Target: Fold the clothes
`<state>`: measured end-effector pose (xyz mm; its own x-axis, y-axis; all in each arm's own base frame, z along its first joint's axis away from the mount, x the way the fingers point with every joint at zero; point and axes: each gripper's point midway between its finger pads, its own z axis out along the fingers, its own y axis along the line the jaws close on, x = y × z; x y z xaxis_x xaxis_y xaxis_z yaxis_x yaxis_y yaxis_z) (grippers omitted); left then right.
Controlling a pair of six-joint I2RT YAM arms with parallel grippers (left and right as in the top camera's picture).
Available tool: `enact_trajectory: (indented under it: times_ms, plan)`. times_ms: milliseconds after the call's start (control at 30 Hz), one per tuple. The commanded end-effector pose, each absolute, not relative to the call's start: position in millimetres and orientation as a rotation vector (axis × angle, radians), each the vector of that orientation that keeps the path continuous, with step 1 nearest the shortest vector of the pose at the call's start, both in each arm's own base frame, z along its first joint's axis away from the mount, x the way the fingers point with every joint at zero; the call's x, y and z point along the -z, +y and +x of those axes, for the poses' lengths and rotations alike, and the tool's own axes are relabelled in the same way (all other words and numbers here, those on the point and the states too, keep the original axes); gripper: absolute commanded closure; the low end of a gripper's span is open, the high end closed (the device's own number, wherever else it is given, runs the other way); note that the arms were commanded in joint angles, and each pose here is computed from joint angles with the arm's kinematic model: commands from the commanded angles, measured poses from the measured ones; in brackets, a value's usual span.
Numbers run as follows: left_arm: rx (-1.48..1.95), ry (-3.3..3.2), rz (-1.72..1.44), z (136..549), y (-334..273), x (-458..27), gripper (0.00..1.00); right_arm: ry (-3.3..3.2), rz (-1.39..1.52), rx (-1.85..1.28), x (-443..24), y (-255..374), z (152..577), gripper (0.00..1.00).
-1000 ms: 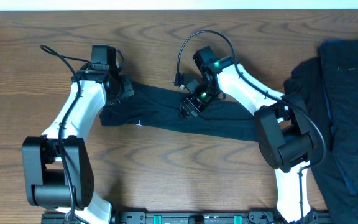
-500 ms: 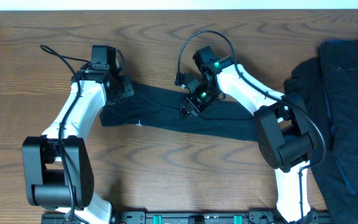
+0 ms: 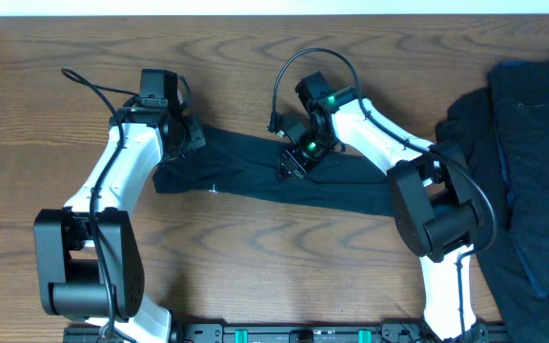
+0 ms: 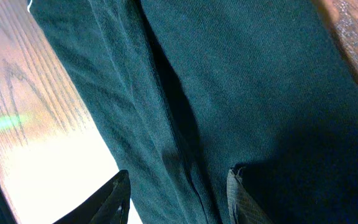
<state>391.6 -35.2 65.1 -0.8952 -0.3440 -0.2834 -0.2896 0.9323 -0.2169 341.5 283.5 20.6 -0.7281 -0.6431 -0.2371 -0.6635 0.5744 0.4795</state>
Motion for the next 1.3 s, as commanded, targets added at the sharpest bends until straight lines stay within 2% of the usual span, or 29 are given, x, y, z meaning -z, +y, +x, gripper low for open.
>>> enact_trajectory:
  times_ms: [0, 1267]
  plan:
    - [0.232, 2.785, -0.438, 389.1, -35.5, -62.0, 0.94, 2.759, -1.141, -0.874, -20.8, 287.5, 341.1, 0.52]
    - [0.228, 2.785, -0.439, 389.0, -35.0, -61.8, 0.94, 2.875, -1.239, -0.904, -24.3, 295.2, 296.7, 0.47]
